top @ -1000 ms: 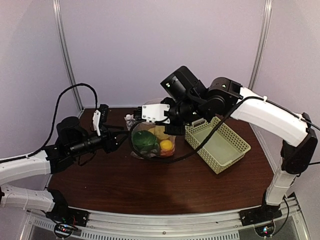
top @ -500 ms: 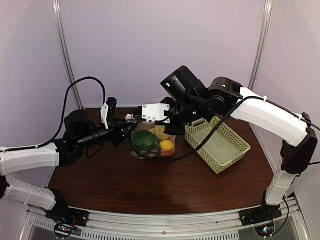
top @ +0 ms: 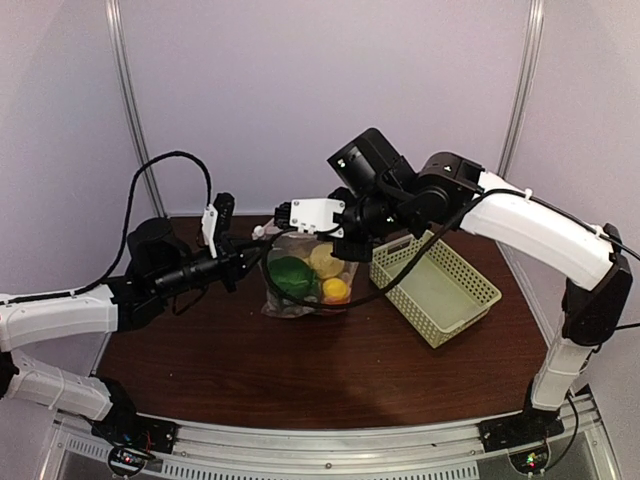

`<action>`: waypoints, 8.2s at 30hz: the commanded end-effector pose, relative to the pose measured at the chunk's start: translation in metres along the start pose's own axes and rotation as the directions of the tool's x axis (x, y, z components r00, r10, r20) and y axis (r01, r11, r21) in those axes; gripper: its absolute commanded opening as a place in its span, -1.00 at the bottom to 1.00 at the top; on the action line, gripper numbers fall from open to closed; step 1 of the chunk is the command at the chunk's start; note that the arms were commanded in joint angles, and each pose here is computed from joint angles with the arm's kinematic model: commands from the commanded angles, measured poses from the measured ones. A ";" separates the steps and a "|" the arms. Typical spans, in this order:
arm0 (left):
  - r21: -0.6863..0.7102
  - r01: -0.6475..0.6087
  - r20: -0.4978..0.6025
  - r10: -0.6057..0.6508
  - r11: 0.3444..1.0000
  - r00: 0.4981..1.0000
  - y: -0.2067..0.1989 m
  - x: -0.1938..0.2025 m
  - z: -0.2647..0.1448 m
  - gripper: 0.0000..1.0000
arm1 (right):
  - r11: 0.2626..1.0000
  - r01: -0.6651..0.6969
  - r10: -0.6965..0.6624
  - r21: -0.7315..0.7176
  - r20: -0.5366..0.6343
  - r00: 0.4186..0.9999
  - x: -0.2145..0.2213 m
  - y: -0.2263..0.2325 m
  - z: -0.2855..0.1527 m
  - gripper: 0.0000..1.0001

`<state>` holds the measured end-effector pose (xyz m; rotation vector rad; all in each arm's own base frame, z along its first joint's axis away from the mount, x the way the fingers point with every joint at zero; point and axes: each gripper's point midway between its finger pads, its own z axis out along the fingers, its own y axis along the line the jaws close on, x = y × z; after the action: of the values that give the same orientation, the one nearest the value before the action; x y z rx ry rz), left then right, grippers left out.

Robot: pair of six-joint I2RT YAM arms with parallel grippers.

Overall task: Place the food in the zip-top bag and seal the zipper
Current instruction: Pass from the right arm to the left, then hold the zipper from the zipper food storage bag, then hold the zipper food storage bag at the center of the board, then zip the zipper on the zipper food storage bag, then place the zipper food storage bag at the center of the board, then reset both arms

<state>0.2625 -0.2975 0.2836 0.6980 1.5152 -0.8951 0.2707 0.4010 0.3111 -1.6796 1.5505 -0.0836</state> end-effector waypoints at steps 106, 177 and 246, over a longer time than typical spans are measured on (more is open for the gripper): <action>0.085 -0.224 -0.054 0.229 0.971 0.972 -0.042 -0.051 -0.032 -1.00 | 0.927 -0.088 0.167 -0.364 0.192 0.967 -0.046 0.022 0.006 -1.00; 0.010 -0.201 -0.110 0.201 0.980 0.973 -0.012 -0.023 -0.029 -1.00 | 0.888 -0.394 0.365 -0.237 -0.160 0.917 0.153 0.000 -0.016 -1.00; -0.613 -0.207 -0.308 0.011 0.762 0.951 0.147 -0.062 -0.037 0.42 | 0.197 -0.748 0.700 0.634 0.443 0.560 0.285 -0.186 -0.169 0.99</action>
<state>0.3723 -0.2114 0.3009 0.5190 1.9005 -0.2584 0.3633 0.1196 0.3497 -0.6261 1.8747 0.0393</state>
